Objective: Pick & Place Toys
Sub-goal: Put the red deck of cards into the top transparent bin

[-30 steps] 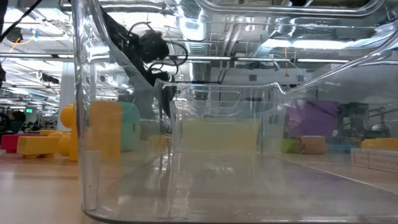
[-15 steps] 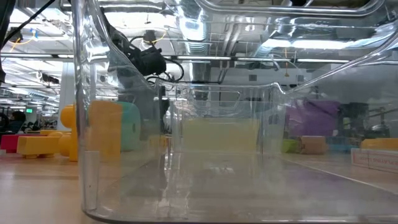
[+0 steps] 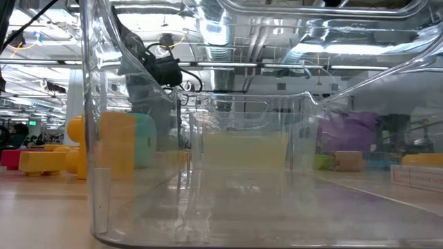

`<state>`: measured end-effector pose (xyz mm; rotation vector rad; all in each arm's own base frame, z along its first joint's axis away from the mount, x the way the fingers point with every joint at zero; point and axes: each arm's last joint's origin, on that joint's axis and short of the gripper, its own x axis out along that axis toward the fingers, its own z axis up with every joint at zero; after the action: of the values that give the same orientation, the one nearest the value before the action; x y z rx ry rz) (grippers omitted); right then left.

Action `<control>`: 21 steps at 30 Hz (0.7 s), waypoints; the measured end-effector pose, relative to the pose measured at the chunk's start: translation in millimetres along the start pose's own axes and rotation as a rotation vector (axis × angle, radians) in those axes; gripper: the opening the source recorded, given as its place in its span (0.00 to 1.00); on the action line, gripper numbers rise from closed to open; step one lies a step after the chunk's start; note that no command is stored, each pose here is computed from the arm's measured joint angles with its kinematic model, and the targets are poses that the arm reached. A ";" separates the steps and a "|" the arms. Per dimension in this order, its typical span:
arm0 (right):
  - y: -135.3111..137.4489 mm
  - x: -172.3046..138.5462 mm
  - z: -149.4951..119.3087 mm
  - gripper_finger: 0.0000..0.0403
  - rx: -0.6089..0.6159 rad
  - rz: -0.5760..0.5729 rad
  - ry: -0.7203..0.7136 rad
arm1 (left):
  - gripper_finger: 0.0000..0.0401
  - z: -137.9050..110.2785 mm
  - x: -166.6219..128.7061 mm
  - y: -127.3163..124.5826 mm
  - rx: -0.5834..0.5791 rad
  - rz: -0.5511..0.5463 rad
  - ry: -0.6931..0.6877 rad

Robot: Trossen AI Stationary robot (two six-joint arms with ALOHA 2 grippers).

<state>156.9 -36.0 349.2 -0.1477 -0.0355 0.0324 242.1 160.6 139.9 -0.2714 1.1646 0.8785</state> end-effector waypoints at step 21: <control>0.0 0.0 -0.4 0.62 0.001 0.001 0.004 | 0.92 3.5 -55.6 12.7 -0.109 -0.070 -0.151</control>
<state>156.9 -36.0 348.8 -0.1468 -0.0312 0.0327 228.8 145.5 193.4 -0.3266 0.9634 0.8866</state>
